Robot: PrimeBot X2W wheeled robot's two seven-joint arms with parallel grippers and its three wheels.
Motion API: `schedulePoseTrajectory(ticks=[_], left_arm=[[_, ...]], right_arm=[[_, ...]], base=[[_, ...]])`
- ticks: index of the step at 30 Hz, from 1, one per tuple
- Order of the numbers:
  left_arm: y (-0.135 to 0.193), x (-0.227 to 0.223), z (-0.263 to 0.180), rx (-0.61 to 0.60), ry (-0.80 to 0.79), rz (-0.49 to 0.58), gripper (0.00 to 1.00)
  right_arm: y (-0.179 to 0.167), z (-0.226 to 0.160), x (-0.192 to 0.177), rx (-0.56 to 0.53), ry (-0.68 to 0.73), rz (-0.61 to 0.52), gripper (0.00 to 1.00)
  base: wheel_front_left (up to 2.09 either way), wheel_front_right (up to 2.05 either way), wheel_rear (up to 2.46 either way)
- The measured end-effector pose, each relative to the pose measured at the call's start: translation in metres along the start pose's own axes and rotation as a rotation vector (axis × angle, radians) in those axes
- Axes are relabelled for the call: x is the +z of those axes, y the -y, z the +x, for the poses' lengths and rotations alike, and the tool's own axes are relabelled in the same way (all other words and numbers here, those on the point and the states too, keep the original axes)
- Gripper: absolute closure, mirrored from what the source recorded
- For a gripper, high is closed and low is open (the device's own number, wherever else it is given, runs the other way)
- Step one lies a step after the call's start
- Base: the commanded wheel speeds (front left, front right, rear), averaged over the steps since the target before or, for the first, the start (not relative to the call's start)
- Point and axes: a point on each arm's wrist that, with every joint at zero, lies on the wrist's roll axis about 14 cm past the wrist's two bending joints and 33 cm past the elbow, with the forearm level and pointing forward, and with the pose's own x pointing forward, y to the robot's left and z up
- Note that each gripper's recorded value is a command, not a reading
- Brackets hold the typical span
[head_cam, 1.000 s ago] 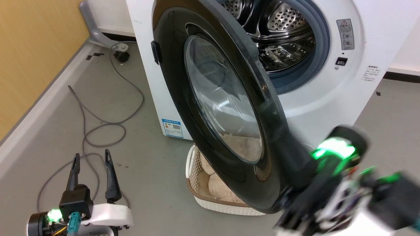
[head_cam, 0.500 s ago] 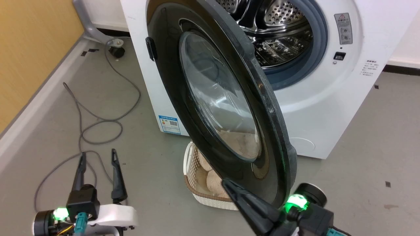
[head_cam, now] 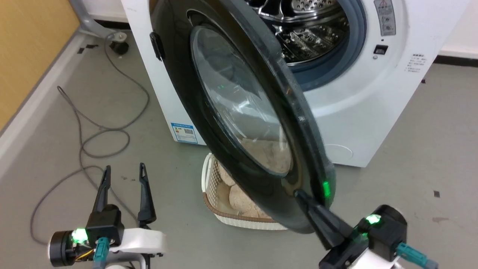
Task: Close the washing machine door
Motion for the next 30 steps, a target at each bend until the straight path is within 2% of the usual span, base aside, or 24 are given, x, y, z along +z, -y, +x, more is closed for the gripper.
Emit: schedulePoseTrajectory(ticks=[7,18,30], left_arm=[[0.015,0.0,0.012,-0.034,0.008,-0.006,0.0],[0.031,-0.012,0.035,-0.063,-0.007,-0.008,0.0],[0.052,-0.025,0.065,-0.098,-0.005,-0.017,0.0]], right_arm=[[0.045,0.003,-0.004,-0.102,-0.013,-0.046,1.0],[0.135,0.031,0.005,-0.254,0.01,-0.156,1.0],[0.215,0.069,-0.012,-0.328,-0.044,-0.244,1.0]], base=[[0.0,0.0,0.0],[0.0,0.0,0.0],[0.0,0.0,0.0]])
